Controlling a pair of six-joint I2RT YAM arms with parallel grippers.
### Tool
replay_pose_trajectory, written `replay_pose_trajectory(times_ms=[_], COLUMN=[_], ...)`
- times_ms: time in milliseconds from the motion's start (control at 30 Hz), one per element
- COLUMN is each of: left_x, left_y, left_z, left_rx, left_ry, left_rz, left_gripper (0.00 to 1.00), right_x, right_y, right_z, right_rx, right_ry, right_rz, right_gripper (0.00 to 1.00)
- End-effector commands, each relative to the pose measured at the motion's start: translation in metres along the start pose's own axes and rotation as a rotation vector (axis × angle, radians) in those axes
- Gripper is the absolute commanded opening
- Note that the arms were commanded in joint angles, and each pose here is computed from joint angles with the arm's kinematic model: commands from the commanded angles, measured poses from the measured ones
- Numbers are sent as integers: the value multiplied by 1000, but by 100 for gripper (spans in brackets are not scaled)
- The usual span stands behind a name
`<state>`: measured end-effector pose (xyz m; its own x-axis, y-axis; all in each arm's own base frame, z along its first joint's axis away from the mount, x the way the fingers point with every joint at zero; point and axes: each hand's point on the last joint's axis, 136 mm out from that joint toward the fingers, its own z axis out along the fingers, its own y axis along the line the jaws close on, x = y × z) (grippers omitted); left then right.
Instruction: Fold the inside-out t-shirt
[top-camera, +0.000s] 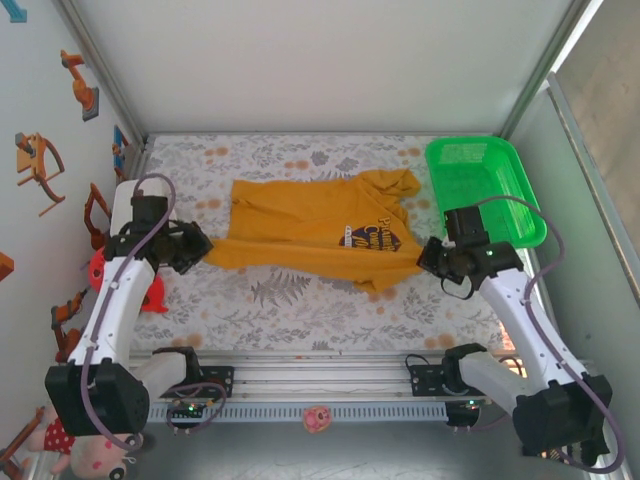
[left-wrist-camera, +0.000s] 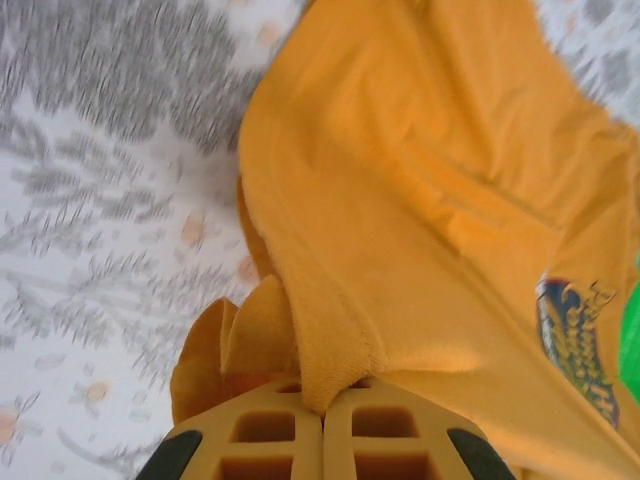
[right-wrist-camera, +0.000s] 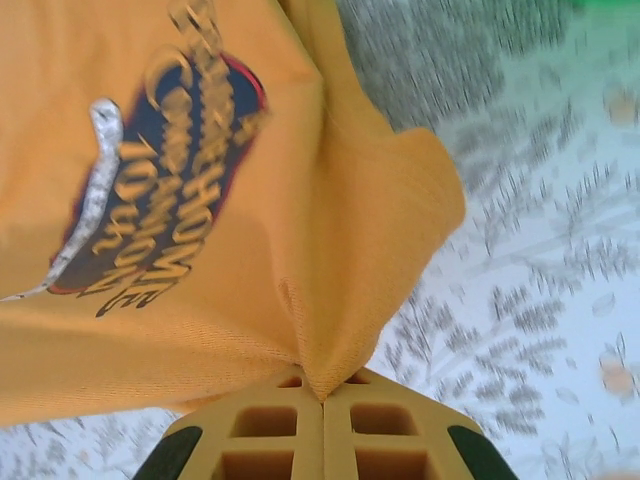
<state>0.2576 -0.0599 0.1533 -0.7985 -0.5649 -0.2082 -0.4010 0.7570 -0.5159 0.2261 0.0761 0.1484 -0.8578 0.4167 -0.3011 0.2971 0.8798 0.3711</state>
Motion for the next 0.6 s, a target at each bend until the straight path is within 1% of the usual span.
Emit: replay_pose_trajectory(times_ms=[0, 33, 67, 100, 167, 267, 333, 433, 567], left_x=[17, 14, 8, 1, -13, -41, -62, -94, -134], left_y=[15, 15, 13, 8, -2, -19, -29, -42, -59], left_z=[-8, -12, -16, -20, -20, -14, -4, 19, 59], left_rx=[-45, -50, -53, -50, -54, -58, -60, -73, -91], left_ry=[24, 1, -25, -43, -51, -52, -67, -60, -32], left_rz=[-47, -41, -30, -17, 8, 45, 62, 81, 112], left_gripper=[48, 60, 69, 75, 81, 82, 83, 83, 84], right_x=[20, 18, 12, 5, -14, -51, -76, -114, -161], right_y=[-17, -19, -17, -13, 0, 27, 47, 77, 103], right_z=[-7, -13, -19, -24, -30, -31, -24, -3, 40], right_rx=[54, 69, 73, 68, 58, 30, 3, -27, -4], right_ry=[58, 43, 21, -1, -29, -80, -101, -106, -98], right_rz=[53, 48, 30, 11, -33, -94, -132, -158, -168], right_gripper=[34, 51, 62, 64, 64, 64, 64, 65, 67])
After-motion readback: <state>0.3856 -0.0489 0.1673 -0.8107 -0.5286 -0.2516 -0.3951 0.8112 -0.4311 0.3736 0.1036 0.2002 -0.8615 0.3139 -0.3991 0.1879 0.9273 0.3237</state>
